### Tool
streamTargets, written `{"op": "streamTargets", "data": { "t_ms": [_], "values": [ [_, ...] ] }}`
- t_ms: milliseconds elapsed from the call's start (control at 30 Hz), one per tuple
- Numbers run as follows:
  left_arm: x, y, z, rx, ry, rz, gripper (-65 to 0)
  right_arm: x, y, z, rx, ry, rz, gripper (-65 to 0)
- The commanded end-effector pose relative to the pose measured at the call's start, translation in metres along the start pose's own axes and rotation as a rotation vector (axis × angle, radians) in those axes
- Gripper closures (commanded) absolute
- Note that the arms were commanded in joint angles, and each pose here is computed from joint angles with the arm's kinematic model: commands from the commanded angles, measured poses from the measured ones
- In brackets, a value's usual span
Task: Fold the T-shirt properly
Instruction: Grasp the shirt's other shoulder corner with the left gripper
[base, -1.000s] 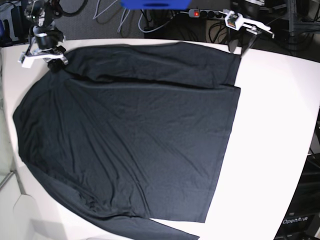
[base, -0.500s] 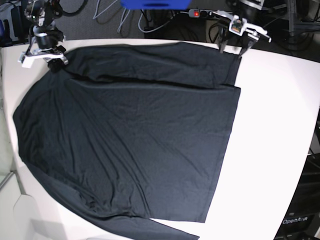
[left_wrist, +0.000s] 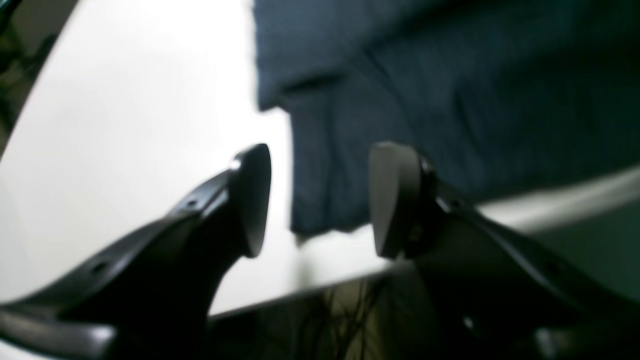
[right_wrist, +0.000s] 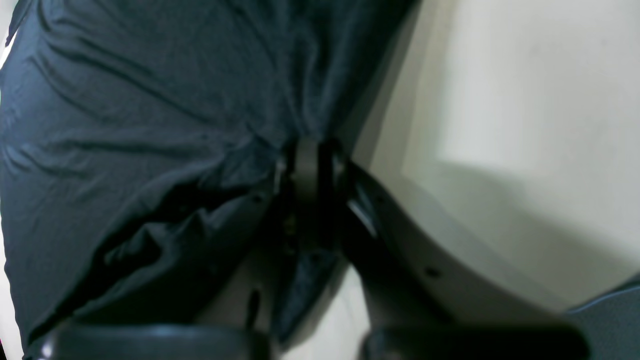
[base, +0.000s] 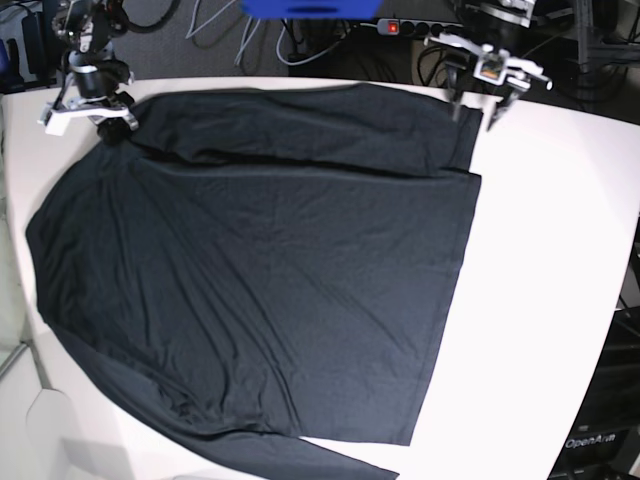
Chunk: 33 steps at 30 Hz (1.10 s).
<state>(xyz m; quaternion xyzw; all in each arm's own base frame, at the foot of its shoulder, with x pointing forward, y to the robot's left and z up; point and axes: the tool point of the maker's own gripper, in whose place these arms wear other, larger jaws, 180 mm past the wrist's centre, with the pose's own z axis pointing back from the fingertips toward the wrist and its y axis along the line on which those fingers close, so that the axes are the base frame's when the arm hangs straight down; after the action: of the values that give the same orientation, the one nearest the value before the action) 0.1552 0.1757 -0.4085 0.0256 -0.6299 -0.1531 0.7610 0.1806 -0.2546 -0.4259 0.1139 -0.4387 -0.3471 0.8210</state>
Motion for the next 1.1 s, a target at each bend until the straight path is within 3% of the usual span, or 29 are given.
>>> {"op": "streamTargets", "data": {
  "t_ms": [0, 233, 567, 900, 1067],
  "values": [
    [0.005, -0.003, 0.007, 0.011, -0.029, 0.041, -31.3, 0.007, 0.002, 0.002, 0.009, -0.020, 0.004, 0.0],
    [0.011, 0.002, 0.017, 0.120, -0.100, 0.236, -31.3, 0.007, 0.002, 0.001, 0.010, -0.021, 0.004, 0.0],
    [-0.014, -0.007, 0.013, 0.176, 0.049, 0.455, -31.3, 0.007, 0.002, 0.002, 0.009, -0.020, 0.004, 0.0],
    [-0.011, -0.004, 0.001, 0.159, 0.218, 0.614, -31.3, 0.005, 0.001, 0.002, 0.007, -0.017, 0.002, 0.0],
    [-0.010, -0.011, -0.001, 0.119, 0.256, 0.650, -31.3, 0.005, 0.001, 0.002, 0.007, -0.017, 0.002, 0.0]
  ]
}}
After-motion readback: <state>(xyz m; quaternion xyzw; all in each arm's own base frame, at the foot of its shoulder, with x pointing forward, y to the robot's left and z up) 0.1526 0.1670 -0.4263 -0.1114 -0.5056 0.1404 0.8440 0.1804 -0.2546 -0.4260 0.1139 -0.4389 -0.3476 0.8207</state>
